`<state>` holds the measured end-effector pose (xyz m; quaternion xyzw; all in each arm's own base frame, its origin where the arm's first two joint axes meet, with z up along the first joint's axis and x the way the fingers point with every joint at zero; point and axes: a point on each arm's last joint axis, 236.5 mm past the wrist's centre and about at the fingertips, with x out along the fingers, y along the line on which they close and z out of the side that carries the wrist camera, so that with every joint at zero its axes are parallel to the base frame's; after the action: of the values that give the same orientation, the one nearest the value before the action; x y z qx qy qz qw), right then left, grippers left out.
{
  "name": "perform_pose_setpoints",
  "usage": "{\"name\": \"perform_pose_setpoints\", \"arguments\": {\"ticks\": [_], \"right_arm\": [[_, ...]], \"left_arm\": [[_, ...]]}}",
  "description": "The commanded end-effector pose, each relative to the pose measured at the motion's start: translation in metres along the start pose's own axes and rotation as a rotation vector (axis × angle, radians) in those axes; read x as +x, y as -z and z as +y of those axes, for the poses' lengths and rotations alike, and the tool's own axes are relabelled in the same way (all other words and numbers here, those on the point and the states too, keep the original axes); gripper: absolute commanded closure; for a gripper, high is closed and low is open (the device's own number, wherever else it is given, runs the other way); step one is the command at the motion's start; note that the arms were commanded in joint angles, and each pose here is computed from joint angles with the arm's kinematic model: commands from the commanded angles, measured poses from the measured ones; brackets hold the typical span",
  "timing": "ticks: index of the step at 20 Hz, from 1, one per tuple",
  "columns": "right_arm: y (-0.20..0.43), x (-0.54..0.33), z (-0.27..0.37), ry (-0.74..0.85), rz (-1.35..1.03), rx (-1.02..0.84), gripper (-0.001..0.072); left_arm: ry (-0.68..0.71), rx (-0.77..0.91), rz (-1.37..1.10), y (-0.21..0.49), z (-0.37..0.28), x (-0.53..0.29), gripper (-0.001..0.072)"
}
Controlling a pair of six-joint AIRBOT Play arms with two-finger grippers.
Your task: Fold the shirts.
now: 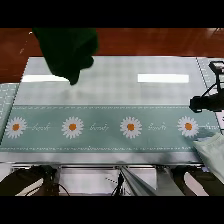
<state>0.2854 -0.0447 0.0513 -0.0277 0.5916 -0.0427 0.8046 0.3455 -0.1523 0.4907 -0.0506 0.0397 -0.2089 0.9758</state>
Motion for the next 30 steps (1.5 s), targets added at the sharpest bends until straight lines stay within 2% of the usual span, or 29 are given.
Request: {"name": "perform_pose_setpoints", "arguments": {"ticks": [1,6,10,13,14,16,19,22,24,25,27,28,30], "right_arm": [[0.016,-0.001,-0.017,0.07,0.067,-0.018,0.0237],[0.019,-0.002,-0.017,0.072,0.081,-0.018,0.0238],[0.019,-0.002,-0.02,0.086,0.081,-0.021,0.0237],[0.019,-0.002,-0.02,0.085,0.079,-0.021,0.0238],[0.019,-0.002,-0.02,0.085,0.079,-0.021,0.0238],[0.018,-0.002,-0.02,0.085,0.078,-0.021,0.0237],[0.015,-0.002,-0.02,0.086,0.064,-0.022,0.0237],[0.007,-0.001,-0.021,0.088,0.032,-0.023,0.0237],[0.004,-0.001,-0.023,0.096,0.017,-0.026,0.0237],[0.003,-0.002,-0.025,0.104,0.013,-0.028,0.0237],[-0.001,-0.002,-0.025,0.107,-0.002,-0.029,0.0237],[-0.003,-0.002,-0.025,0.108,-0.01,-0.029,0.0237],[-0.003,-0.002,-0.025,0.107,-0.012,-0.029,0.0237]], "left_arm": [[0.131,0.008,0.014,0.006,-0.049,-0.011,0.0672],[0.302,0.024,0.284,0.116,-0.126,0.044,0.0672],[0.434,0.027,0.592,0.251,-0.201,0.082,0.0672],[0.46,0.082,0.78,0.349,-0.237,0.102,0.067],[0.463,0.098,0.835,0.379,-0.245,0.106,0.0649],[0.459,0.121,0.908,0.416,-0.25,0.109,0.0438],[0.413,0.216,0.966,0.412,-0.21,0.106,0.043],[0.125,0.33,0.999,0.362,-0.088,0.103,0.0429],[-0.011,0.27,0.992,0.324,-0.016,0.088,0.0414],[-0.067,0.214,0.983,0.309,0.013,0.078,0.0331],[-0.1,0.071,0.964,0.287,0.048,0.059,0.0247],[-0.093,0.001,0.957,0.279,0.056,0.05,0.0158],[-0.047,-0.081,0.983,0.275,0.06,0.032,0.0088]]}}
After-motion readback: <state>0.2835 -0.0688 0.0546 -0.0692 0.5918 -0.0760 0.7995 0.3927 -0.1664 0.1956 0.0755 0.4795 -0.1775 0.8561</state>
